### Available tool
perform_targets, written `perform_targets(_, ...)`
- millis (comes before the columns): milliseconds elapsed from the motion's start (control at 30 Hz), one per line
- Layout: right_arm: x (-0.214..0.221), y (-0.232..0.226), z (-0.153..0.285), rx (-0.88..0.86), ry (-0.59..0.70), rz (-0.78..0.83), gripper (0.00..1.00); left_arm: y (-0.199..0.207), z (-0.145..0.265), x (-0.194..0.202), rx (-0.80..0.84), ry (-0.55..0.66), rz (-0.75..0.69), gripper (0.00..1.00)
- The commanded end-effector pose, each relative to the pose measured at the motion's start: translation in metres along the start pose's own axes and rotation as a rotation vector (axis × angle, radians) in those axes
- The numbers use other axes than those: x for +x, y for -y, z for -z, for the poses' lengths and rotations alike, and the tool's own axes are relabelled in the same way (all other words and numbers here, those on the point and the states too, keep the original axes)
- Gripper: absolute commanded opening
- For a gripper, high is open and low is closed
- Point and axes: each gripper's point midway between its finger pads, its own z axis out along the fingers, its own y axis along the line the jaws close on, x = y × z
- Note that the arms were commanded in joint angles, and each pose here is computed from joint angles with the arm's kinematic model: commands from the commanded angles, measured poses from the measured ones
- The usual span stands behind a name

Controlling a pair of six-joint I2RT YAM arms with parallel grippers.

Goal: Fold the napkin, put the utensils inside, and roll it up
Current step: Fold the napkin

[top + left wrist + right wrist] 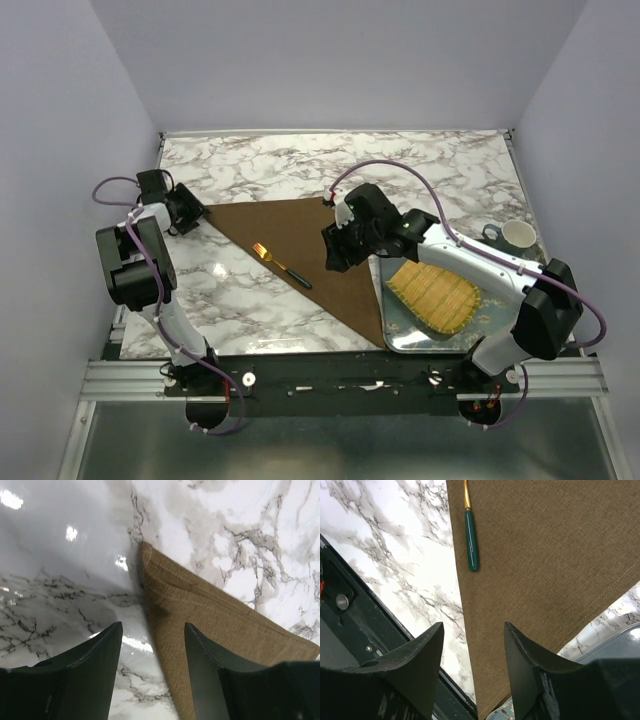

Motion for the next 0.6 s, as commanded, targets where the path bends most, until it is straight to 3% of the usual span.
perform_targets(0, -0.015, -0.005, 0.009, -0.03, 0.075, 0.016, 0.59, 0.003, -0.012, -0.019, 0.014, 0.032, -0.011, 0.61)
perform_targets(300, -0.017, -0.007, 0.008, -0.042, 0.076, 0.007, 0.6, -0.007, -0.029, -0.018, -0.004, 0.029, -0.012, 0.52)
perform_targets(467, -0.016, -0.01, 0.007, -0.057, 0.073, 0.001, 0.6, 0.0, -0.027, -0.028, 0.018, 0.072, -0.064, 0.44)
perform_targets(567, -0.015, -0.01, 0.006, -0.057, 0.071, -0.002, 0.6, 0.012, -0.025, -0.029, 0.062, 0.085, -0.089, 0.33)
